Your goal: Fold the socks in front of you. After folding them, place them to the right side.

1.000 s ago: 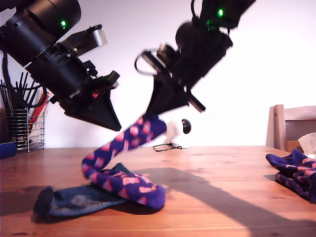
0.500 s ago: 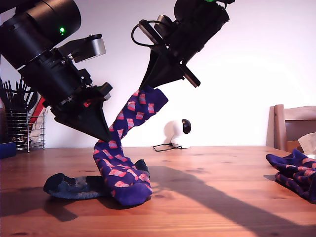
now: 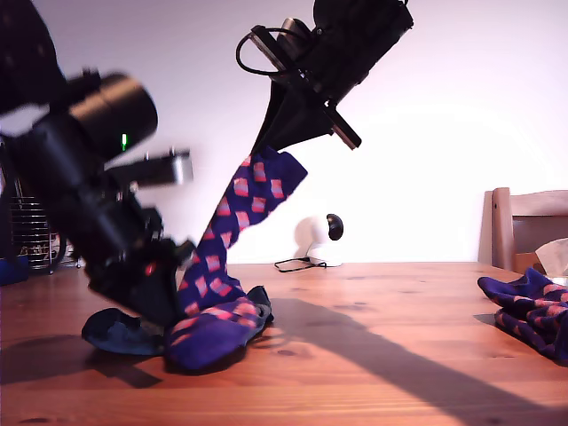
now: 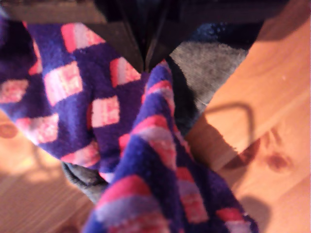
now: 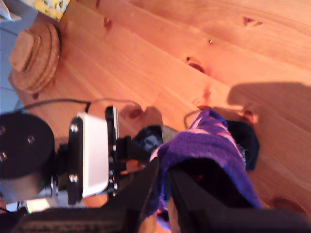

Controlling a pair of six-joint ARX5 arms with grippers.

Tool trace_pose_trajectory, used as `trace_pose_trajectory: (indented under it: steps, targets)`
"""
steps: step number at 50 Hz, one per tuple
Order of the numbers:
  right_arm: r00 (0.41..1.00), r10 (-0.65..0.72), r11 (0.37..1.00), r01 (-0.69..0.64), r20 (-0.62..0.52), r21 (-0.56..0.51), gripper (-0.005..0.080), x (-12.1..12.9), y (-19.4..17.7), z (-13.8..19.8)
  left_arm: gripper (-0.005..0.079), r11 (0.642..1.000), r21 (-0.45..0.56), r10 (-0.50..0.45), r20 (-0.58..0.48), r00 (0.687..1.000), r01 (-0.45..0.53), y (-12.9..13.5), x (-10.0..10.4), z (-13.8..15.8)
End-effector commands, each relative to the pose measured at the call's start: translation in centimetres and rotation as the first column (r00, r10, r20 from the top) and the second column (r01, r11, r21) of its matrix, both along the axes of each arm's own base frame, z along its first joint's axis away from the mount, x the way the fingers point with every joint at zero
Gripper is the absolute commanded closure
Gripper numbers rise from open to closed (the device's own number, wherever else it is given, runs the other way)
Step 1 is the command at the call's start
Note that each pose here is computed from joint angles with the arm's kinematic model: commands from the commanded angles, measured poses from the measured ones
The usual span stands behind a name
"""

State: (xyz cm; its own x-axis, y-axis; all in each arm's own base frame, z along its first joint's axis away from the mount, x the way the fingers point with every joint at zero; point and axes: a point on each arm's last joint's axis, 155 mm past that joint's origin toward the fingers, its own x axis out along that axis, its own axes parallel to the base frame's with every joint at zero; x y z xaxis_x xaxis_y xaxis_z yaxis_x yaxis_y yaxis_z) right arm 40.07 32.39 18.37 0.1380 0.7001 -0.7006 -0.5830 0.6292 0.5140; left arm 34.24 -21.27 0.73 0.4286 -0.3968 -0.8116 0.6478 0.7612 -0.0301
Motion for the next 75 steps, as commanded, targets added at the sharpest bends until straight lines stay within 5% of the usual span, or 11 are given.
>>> trace_pose_trajectory:
  steps: [1, 26, 52, 75]
  targets:
    - [1.0, 0.0, 1.0, 0.0, -0.004, -0.005, 0.0765, 0.4, -0.1, -0.5, 0.0764, 1.0, 0.02, 0.005, -0.025, 1.0, -0.005, 0.6, -0.2, -1.3]
    - [0.999, -0.034, 0.999, 0.034, 0.01, -0.007, 0.0765, 1.8, -2.0, -0.4, 0.0764, 0.993, -0.113, -0.022, 0.063, 0.998, 0.029, -0.7, 0.6, 3.8]
    - [0.999, -0.038, 0.999, 0.039, 0.021, -0.014, 0.0765, 2.2, -2.3, -0.5, 0.0764, 0.993, -0.062, 0.103, 0.063, 0.993, -0.099, 3.5, 3.1, 2.3]
    - [0.998, -0.049, 0.999, 0.049, 0.025, -0.021, 0.0765, 2.4, -2.7, -0.5, 0.0764, 0.991, -0.129, 0.039, -0.036, 0.999, -0.043, 1.9, 1.7, 0.3]
